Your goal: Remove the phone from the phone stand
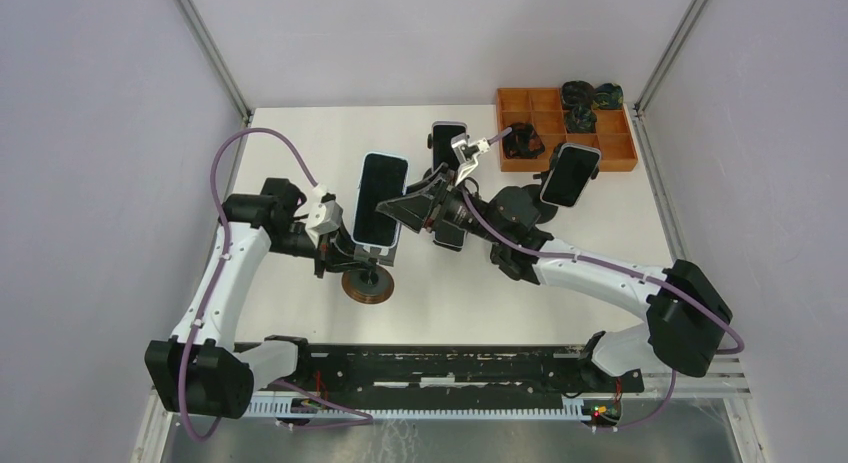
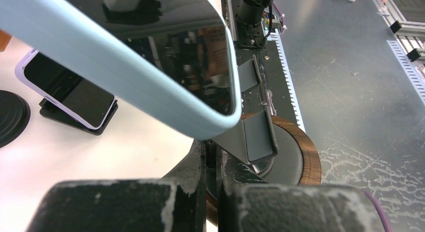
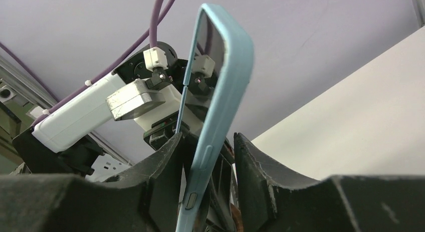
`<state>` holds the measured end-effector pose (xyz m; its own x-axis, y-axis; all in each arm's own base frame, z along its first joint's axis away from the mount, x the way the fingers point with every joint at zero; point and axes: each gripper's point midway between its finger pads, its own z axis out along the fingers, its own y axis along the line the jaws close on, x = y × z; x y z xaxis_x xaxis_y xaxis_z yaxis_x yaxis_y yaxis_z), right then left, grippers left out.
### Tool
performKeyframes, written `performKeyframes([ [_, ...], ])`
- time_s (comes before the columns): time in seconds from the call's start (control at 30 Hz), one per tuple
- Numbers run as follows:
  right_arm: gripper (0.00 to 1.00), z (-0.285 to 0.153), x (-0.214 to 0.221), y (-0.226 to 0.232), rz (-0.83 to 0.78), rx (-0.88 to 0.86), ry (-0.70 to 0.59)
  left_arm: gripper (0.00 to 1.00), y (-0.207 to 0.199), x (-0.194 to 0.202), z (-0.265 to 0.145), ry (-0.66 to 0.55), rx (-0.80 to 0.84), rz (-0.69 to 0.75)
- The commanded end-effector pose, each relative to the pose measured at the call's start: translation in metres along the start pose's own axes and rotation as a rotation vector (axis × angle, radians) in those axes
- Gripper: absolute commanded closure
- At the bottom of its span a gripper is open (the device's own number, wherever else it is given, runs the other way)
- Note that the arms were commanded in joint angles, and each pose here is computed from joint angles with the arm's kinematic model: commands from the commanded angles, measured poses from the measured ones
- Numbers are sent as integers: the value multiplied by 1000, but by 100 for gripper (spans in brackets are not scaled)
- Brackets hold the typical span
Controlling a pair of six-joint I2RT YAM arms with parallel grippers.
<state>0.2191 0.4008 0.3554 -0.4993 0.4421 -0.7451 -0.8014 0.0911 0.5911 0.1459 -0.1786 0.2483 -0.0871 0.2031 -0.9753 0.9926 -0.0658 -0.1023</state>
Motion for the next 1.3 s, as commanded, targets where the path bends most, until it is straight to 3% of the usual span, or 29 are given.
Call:
performKeyframes([
  [0.0,56,6,-37,0,-78,14,-99,98,-7,-36,4,-120,28,65],
  [0.17,68,7,-55,9,-96,-14,-126,98,-5,-30,4,-96,25,64],
  [0.3,92,7,-70,18,-75,-50,-149,98,-2,-21,4,-64,22,64],
  [0.37,99,7,-74,21,-47,-66,-150,98,-1,-17,3,-49,21,64],
  [0.57,100,-8,-98,25,10,-78,-169,98,11,-1,0,30,10,93],
  [0.7,100,-30,-110,6,-15,52,-148,98,25,1,-8,76,-24,129],
  [0.93,100,-73,-88,-27,-25,278,-92,98,60,-22,-41,87,-171,217],
  [1.07,100,-76,-52,-36,57,301,-18,98,80,-31,-62,60,-252,214],
  [1.27,100,-48,68,-41,191,329,234,98,88,-54,-75,-15,-304,229],
])
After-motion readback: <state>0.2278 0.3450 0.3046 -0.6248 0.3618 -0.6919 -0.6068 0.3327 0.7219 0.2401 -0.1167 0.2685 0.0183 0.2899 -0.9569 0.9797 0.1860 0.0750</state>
